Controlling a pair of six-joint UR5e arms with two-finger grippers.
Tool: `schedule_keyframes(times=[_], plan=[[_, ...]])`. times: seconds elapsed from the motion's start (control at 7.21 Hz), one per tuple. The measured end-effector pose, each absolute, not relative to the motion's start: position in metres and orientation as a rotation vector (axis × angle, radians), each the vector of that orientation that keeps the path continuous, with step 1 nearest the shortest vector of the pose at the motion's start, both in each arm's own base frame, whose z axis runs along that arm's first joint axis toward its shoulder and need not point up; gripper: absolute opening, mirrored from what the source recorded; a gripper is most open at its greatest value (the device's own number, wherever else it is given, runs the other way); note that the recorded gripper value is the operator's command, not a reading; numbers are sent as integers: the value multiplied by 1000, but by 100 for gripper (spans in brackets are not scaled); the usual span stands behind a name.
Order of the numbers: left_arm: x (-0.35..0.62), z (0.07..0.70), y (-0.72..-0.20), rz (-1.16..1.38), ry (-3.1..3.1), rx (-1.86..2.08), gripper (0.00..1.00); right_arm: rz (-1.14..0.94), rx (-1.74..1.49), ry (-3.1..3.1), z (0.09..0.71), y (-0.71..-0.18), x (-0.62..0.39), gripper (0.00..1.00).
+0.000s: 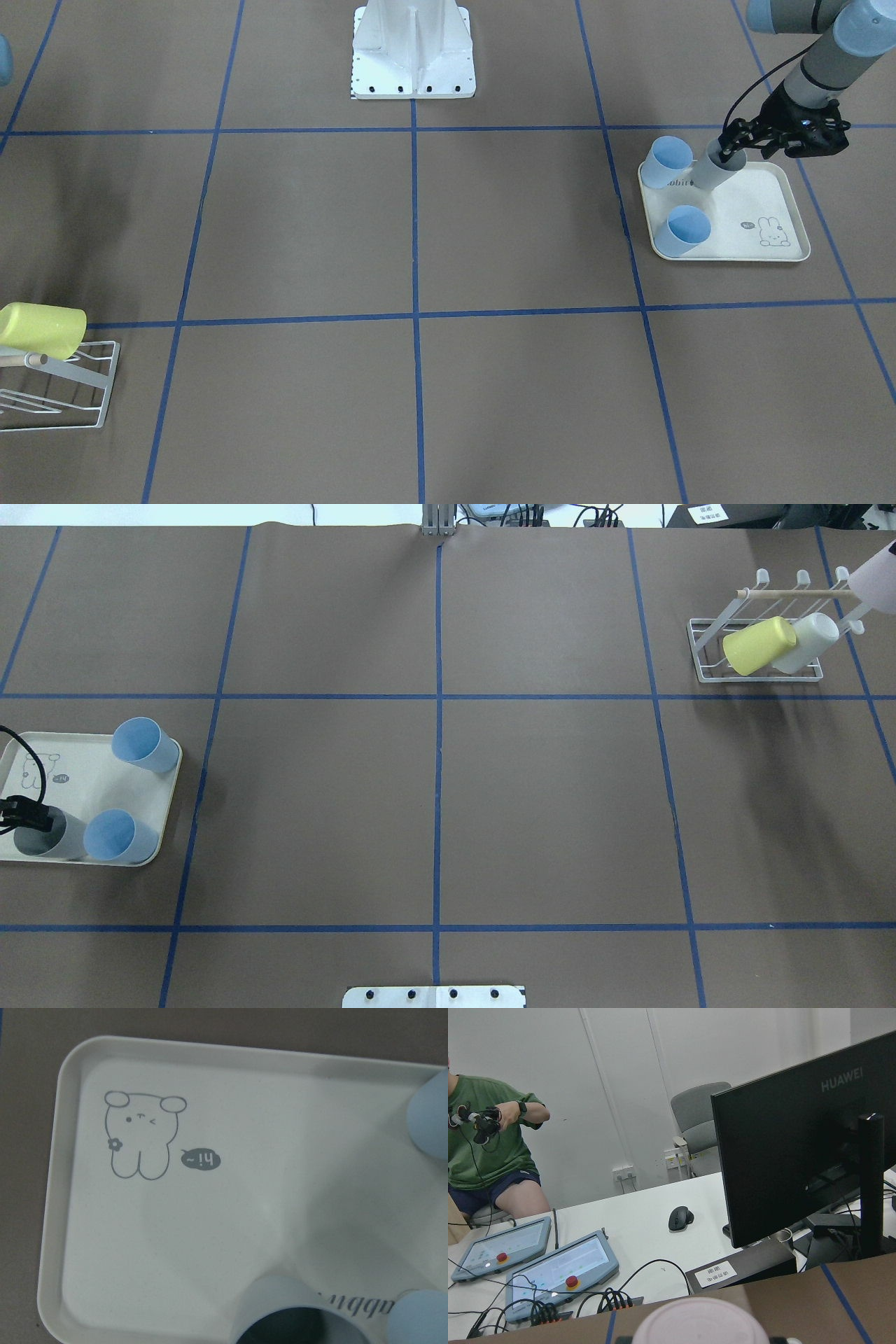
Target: Transfer IKEA cup to right arm and place on rack
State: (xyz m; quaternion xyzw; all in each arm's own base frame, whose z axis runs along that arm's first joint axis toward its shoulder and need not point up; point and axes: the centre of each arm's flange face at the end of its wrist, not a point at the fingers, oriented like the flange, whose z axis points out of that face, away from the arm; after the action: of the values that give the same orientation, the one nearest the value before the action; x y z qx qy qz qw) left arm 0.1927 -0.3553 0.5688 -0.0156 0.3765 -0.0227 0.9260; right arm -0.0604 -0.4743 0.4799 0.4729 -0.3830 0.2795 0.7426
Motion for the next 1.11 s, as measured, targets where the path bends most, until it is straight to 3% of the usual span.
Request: schedule_keyframes(times=[0.14, 0.69, 1.11], plan=[[195, 571, -354, -43, 777, -45, 0, 606, 1034, -823, 486, -475, -60, 16], [196, 547, -353, -21, 841, -63, 0, 522, 1024, -679, 532, -484, -51, 17], [187, 522, -355, -20, 884, -37, 0, 519, 994, -649, 557, -495, -55, 23]])
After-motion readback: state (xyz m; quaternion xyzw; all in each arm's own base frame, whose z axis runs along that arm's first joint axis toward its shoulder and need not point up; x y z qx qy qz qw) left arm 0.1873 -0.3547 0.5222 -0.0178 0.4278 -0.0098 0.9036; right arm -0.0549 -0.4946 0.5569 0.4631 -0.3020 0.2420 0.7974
